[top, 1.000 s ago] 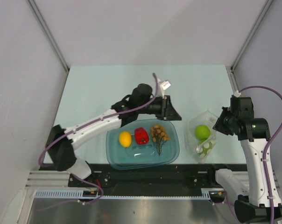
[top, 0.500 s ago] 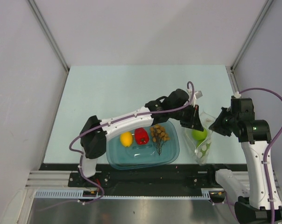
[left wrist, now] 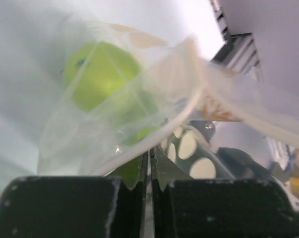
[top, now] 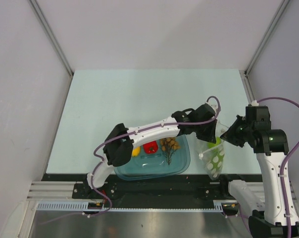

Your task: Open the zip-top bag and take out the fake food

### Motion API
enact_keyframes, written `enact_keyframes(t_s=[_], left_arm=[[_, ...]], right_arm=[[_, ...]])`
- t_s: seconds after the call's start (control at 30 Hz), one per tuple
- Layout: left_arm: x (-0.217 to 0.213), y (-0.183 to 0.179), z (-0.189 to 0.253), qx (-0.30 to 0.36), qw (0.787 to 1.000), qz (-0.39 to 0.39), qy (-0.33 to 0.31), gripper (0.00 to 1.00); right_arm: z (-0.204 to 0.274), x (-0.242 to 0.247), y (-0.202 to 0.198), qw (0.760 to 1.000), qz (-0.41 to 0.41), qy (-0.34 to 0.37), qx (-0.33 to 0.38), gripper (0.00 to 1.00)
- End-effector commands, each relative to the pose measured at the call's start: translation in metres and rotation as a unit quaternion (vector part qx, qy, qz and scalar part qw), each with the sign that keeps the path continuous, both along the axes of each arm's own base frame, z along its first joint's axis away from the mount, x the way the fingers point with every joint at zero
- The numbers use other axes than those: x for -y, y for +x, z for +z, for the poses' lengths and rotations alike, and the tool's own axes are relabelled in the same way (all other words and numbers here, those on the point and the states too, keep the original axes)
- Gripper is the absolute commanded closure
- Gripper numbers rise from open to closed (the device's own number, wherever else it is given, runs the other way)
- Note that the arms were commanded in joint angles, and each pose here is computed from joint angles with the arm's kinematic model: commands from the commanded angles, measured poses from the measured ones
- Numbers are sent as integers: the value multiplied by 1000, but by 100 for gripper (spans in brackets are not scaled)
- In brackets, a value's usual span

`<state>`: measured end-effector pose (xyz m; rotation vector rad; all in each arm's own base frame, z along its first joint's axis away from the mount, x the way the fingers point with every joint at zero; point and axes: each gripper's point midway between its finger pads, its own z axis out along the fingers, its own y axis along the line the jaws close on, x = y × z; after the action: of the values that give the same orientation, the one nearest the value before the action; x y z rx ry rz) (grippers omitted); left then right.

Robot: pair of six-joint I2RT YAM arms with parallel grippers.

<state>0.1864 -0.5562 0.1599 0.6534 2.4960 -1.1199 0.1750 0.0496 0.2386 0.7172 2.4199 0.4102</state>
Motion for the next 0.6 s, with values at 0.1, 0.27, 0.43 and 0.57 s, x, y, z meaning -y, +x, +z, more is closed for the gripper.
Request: enact_keyframes(t_s=[0.1, 0.27, 0.43, 0.57], left_arm=[[-3, 0, -5, 72, 995, 29, 55, 93], [-17, 22, 19, 72, 997, 30, 27, 90], [-30, 33, 44, 89, 995, 20, 28, 88], [-31, 29, 49, 87, 996, 11, 14, 84]], right_arm=[[17, -9, 7, 999, -5, 33, 16, 100], [25, -21, 26, 998, 13, 61, 30, 100], [45, -36, 45, 993, 38, 94, 64, 100], [44, -32, 44, 994, 35, 84, 64, 100]])
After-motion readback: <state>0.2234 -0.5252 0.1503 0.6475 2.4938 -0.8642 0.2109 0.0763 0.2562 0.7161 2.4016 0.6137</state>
